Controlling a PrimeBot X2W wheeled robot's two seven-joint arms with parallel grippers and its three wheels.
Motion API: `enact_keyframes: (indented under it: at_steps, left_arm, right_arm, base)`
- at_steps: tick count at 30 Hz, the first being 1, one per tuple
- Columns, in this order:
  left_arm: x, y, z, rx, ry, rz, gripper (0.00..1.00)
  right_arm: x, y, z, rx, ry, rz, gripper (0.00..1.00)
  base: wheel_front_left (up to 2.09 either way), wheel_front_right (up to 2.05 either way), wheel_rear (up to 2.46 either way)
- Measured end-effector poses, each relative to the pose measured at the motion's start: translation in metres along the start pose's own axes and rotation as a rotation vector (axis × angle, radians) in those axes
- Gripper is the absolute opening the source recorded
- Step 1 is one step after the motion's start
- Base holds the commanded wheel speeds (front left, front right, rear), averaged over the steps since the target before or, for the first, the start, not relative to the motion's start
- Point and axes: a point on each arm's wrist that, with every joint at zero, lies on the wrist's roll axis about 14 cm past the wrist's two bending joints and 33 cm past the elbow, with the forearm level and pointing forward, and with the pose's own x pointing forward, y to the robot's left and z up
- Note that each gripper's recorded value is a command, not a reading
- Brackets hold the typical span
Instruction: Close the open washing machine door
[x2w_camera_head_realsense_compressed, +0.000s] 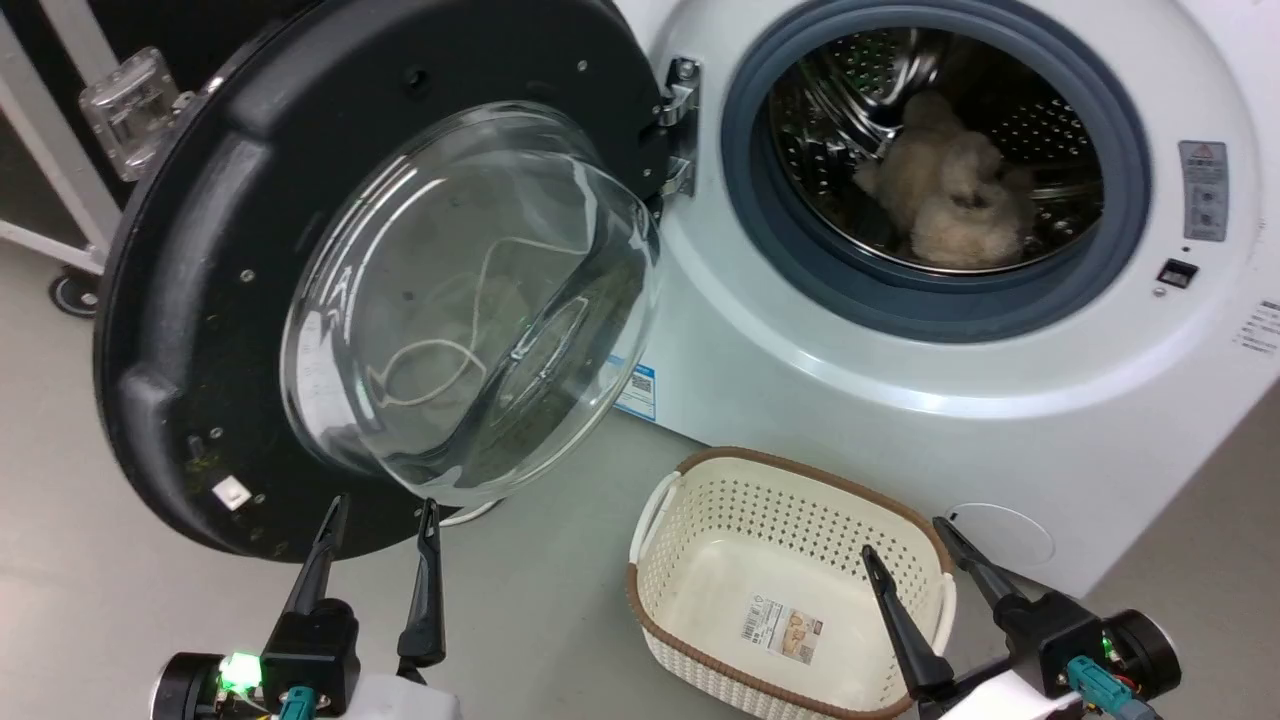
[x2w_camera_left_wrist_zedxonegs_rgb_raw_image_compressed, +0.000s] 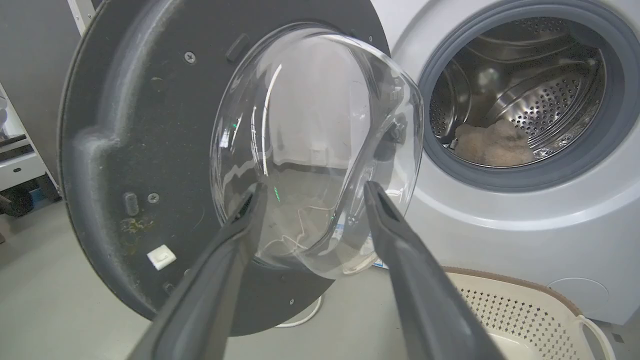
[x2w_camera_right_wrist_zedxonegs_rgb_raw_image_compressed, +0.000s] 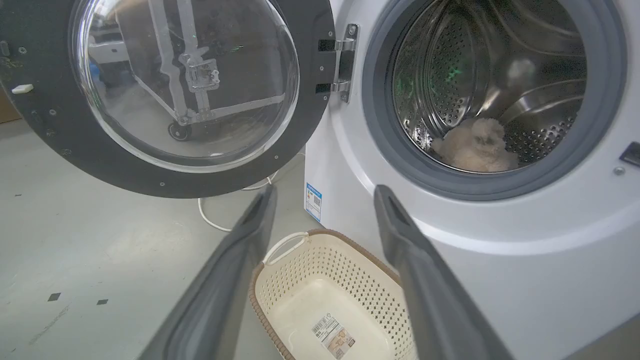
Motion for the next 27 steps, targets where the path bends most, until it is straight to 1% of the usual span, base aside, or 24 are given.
enact_keyframes:
  at_steps: [2,3,4,10,15,16,18,21,23,25,27]
  left_arm:
    - [-0.003,0.004,-0.001,-0.003,0.003,0.011,1.0]
    - [-0.004,0.005,-0.003,-0.009,0.006,0.016,0.53]
    - [-0.006,0.006,-0.004,-0.016,0.012,0.021,0.0]
    - [-0.01,0.017,0.003,-0.022,-0.015,0.054,0.0]
    - [-0.007,0.046,0.029,-0.082,-0.107,0.145,0.0]
    - [-0.002,0.072,0.059,-0.124,-0.214,0.218,0.0]
    - [-0.001,0.092,0.073,-0.163,-0.269,0.268,0.0]
    - [0.003,0.119,0.088,-0.215,-0.333,0.312,0.0]
    - [0.009,0.14,0.092,-0.256,-0.351,0.343,0.0]
    - [0.018,0.164,0.093,-0.328,-0.341,0.38,0.0]
    - [0.032,0.183,0.089,-0.396,-0.3,0.402,0.0]
  right_arm:
    - [0.002,0.005,0.0,0.001,-0.003,0.016,1.0]
    - [0.003,0.006,-0.001,0.002,-0.005,0.022,1.0]
    - [0.004,0.008,-0.001,0.002,-0.004,0.027,1.0]
    - [0.008,0.015,0.0,0.003,-0.012,0.052,1.0]
    - [0.011,0.02,0.0,0.004,-0.021,0.068,1.0]
    - [0.012,0.022,-0.001,0.008,-0.022,0.074,1.0]
    - [0.011,0.023,-0.004,0.011,-0.016,0.076,1.0]
    - [0.013,0.022,-0.007,0.009,-0.014,0.077,1.0]
    - [0.012,0.023,-0.01,0.005,-0.01,0.08,1.0]
    - [0.013,0.023,-0.012,0.006,-0.007,0.082,1.0]
    - [0.013,0.02,-0.017,0.011,-0.001,0.079,1.0]
  base:
    - [0.0,0.0,0.0]
    - [0.0,0.0,0.0]
    - [0.0,0.0,0.0]
    - [0.0,0.0,0.0]
    - [0.0,0.0,0.0]
    - [0.0,0.0,0.0]
    - [0.0,0.0,0.0]
    - [0.0,0.0,0.0]
    - [0.0,0.0,0.0]
    - [0.0,0.0,0.0]
    - [0.0,0.0,0.0]
